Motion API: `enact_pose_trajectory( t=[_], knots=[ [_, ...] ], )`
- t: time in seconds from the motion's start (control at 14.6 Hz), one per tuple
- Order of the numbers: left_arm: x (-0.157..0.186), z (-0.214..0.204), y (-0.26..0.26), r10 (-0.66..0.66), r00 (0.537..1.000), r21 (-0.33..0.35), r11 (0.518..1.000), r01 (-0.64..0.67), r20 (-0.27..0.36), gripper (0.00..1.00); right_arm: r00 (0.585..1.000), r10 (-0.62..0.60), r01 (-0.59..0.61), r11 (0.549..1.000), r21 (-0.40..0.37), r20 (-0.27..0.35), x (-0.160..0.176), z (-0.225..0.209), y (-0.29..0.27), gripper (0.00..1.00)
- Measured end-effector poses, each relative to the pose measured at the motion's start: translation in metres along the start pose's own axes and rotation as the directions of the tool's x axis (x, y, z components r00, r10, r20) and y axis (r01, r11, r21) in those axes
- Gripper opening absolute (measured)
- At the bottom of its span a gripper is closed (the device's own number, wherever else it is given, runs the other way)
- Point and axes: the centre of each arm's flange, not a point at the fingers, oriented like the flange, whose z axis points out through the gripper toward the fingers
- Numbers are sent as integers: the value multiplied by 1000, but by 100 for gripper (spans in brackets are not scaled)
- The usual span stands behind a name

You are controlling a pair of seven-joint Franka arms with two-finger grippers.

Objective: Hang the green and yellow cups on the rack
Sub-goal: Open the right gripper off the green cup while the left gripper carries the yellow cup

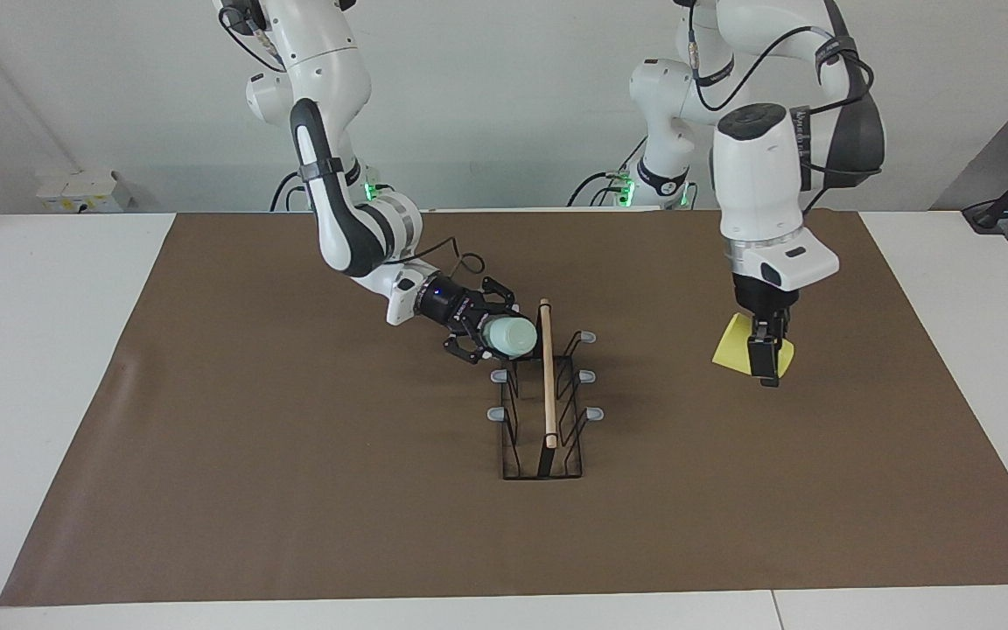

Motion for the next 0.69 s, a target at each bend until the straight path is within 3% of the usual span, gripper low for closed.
enact_pose_trajectory(
  t=[0.14,0.34,0.69],
  knots=[
    [-33,-10,0,71,994,-6,997,-72,-85,64,1000,-8,8,1000,-8,8,1,0,1,100],
    [-79,-28,-4,135,968,-35,989,-145,-213,64,1000,-18,18,1000,-19,11,7,1,3,100],
    [-141,-57,-5,234,916,-17,967,-253,-327,64,991,-107,115,989,-93,85,62,-16,3,100]
  ],
)
